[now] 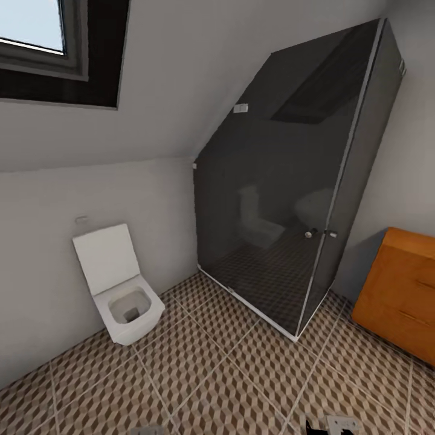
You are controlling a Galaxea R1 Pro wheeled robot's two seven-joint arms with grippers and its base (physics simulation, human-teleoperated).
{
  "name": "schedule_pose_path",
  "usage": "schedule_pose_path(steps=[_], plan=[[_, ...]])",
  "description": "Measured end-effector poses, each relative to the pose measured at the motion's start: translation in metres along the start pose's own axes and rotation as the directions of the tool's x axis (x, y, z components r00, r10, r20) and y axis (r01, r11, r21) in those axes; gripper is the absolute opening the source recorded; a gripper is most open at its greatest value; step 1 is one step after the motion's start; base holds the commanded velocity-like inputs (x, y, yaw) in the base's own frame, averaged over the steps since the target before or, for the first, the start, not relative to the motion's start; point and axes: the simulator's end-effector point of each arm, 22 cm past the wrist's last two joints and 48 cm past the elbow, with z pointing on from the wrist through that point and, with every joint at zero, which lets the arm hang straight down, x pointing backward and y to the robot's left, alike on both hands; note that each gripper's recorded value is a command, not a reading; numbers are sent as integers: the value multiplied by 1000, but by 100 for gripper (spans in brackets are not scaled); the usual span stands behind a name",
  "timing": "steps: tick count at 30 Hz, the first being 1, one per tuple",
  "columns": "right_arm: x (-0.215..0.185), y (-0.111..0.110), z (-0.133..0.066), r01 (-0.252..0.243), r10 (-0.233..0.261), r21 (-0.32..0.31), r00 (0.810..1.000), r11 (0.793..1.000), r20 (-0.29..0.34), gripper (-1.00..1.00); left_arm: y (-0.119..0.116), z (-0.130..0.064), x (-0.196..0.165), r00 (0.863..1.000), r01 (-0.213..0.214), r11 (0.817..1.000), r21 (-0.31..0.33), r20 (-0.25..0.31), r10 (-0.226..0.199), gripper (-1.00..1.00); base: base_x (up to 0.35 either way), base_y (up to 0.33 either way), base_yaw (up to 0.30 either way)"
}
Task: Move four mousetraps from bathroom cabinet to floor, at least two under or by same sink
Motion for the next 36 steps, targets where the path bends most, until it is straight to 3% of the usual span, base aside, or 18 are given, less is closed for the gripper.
schedule_pose_path(steps=[20,36], plan=[[-4,0,0,-1,1,0,1000,1000,8,100,1,0,-3,1000,0,1000,-1,8,0,100,231,-264,-260],[-4,0,0,-2,2,0,1000,1000,9,100,5,0,-5,1000,3,1000,-6,13,-3,100,35,-37,-260]])
